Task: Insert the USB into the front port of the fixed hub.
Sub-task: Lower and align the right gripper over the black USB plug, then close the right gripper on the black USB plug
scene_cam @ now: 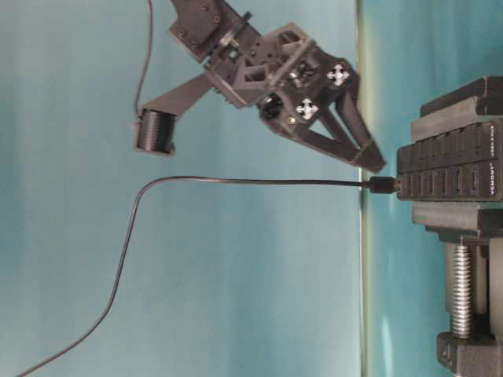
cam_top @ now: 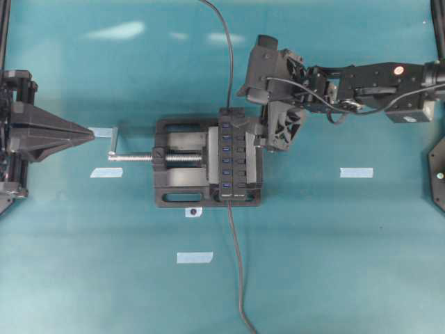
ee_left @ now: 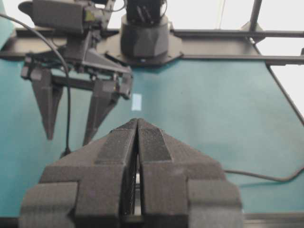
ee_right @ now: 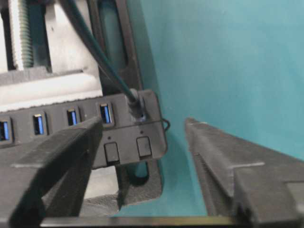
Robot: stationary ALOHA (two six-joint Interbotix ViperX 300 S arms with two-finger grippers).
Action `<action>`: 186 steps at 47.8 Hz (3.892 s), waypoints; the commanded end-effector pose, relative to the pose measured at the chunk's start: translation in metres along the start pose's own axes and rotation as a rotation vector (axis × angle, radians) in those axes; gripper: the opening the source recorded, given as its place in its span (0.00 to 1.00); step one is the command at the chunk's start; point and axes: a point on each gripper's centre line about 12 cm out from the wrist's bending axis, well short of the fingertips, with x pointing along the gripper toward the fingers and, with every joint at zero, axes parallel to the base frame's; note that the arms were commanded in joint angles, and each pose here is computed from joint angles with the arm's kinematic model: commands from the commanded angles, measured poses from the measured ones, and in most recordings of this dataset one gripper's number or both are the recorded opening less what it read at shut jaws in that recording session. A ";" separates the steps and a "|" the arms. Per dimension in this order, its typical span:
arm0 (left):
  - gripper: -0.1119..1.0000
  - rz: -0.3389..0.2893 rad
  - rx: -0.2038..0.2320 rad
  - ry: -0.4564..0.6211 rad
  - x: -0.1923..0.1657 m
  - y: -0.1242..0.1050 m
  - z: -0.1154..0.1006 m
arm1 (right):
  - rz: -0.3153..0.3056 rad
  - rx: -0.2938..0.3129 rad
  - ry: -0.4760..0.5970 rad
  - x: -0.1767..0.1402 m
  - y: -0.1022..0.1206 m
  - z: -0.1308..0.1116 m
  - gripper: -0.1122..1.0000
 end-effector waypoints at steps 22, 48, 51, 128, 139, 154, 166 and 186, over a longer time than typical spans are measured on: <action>0.10 0.001 0.000 -0.020 0.001 0.000 0.007 | -0.003 -0.010 -0.072 0.013 0.000 0.025 0.78; 0.10 0.001 0.000 -0.017 0.001 0.000 0.006 | -0.002 -0.008 -0.071 0.013 0.000 0.025 0.74; 0.10 0.001 0.000 -0.015 0.001 0.000 0.006 | -0.002 -0.008 -0.074 0.012 0.000 0.026 0.73; 0.10 0.001 -0.003 -0.015 0.001 0.000 0.005 | 0.037 -0.017 -0.088 -0.023 0.019 0.045 0.17; 0.10 0.001 -0.003 -0.017 0.001 0.000 0.005 | 0.060 -0.027 -0.111 -0.031 0.030 0.051 0.17; 0.10 0.001 -0.003 -0.025 0.000 0.000 0.007 | 0.074 -0.030 -0.123 -0.036 0.037 0.054 0.17; 0.10 0.003 -0.005 -0.025 0.000 0.001 0.007 | 0.095 -0.006 -0.116 -0.036 0.047 0.051 0.17; 0.10 -0.002 -0.005 -0.032 0.000 0.000 0.009 | 0.162 0.005 -0.105 -0.039 0.080 0.047 0.17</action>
